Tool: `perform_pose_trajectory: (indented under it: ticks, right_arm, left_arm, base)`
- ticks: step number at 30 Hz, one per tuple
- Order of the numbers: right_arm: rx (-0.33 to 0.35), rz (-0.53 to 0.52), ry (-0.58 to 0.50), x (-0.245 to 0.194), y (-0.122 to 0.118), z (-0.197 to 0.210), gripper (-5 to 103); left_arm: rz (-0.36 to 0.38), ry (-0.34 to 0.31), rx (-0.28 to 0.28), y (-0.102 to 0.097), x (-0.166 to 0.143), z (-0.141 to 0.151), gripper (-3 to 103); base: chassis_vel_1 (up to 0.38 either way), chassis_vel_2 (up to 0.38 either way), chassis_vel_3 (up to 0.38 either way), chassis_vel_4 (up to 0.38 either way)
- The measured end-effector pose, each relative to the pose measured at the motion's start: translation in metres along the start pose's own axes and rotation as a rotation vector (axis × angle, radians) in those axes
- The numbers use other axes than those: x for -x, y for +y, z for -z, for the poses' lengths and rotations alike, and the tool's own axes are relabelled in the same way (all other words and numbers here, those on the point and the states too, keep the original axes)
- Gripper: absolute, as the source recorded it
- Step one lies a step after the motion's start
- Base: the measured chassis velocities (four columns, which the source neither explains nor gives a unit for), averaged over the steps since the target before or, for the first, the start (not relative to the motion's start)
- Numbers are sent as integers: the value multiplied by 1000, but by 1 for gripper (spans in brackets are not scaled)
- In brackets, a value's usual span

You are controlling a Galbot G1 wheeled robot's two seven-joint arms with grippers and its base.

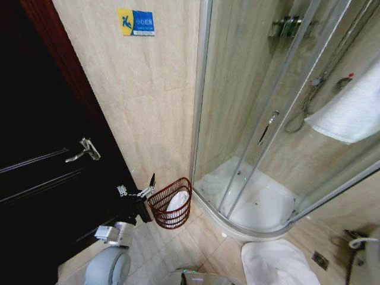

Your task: Discard the used towel into the hamper.

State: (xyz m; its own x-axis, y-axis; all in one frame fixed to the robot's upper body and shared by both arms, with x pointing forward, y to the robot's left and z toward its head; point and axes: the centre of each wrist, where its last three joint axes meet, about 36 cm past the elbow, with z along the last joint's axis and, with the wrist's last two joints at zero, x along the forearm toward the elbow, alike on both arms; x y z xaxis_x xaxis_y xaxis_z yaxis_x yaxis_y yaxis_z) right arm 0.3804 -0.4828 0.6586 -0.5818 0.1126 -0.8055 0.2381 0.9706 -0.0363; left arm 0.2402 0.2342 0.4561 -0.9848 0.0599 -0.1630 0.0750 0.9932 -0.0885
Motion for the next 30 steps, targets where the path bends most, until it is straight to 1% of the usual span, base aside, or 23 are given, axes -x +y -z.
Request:
perform_pose_trajectory:
  ticks: [1,2,3,4,5,6,8,9,12,13,14,16,18,20,22,26,30]
  right_arm:
    - [-2,-13,8,-11,2,-4,100]
    - [-2,-13,8,-11,2,-4,100]
    - [-9,-28,14,-19,7,-9,100]
    - [-14,-33,15,-20,13,-14,100]
    - [-14,-33,15,-20,13,-14,100]
    - [-22,-37,7,-17,19,-18,100]
    - [-31,-37,-20,-2,27,-15,100]
    - [-31,-37,-20,-2,27,-15,100]
    - [-27,-45,-86,41,29,-5,100]
    - [-26,-56,-110,57,28,0,100]
    - [-26,-56,-110,57,28,0,100]
    - [-25,-71,-144,82,25,15,100]
    - [-26,-72,-153,90,22,21,100]
    - [-38,-65,-165,107,12,38,100]
    - [-40,-61,-167,112,10,45,100]
    - [-45,-44,-164,129,3,76,100]
    - [-54,-29,-159,142,0,90,100]
  left_arm:
    - [0,0,0,0,0,0,100]
    - [0,0,0,0,0,0,100]
    - [0,0,0,0,0,0,100]
    - [0,0,0,0,0,0,100]
    - [0,0,0,0,0,0,100]
    - [0,0,0,0,0,0,100]
    - [0,0,0,0,0,0,100]
    - [0,0,0,0,0,0,100]
    - [0,0,0,0,0,0,100]
    - [0,0,0,0,0,0,100]
    - [0,0,0,0,0,0,100]
    - [0,0,0,0,0,0,100]
    - [0,0,0,0,0,0,100]
    - [0,0,0,0,0,0,100]
    - [0,0,0,0,0,0,100]
    - [0,0,0,0,0,0,100]
    - [0,0,0,0,0,0,100]
  base:
    - [0,0,0,0]
    - [0,0,0,0]
    - [0,0,0,0]
    - [0,0,0,0]
    - [0,0,0,0]
    - [0,0,0,0]
    - [0,0,0,0]
    - [0,0,0,0]
    - [0,0,0,0]
    - [0,0,0,0]
    - [0,0,0,0]
    - [0,0,0,0]
    - [0,0,0,0]
    - [0,0,0,0]
    - [0,0,0,0]
    - [0,0,0,0]
    - [0,0,0,0]
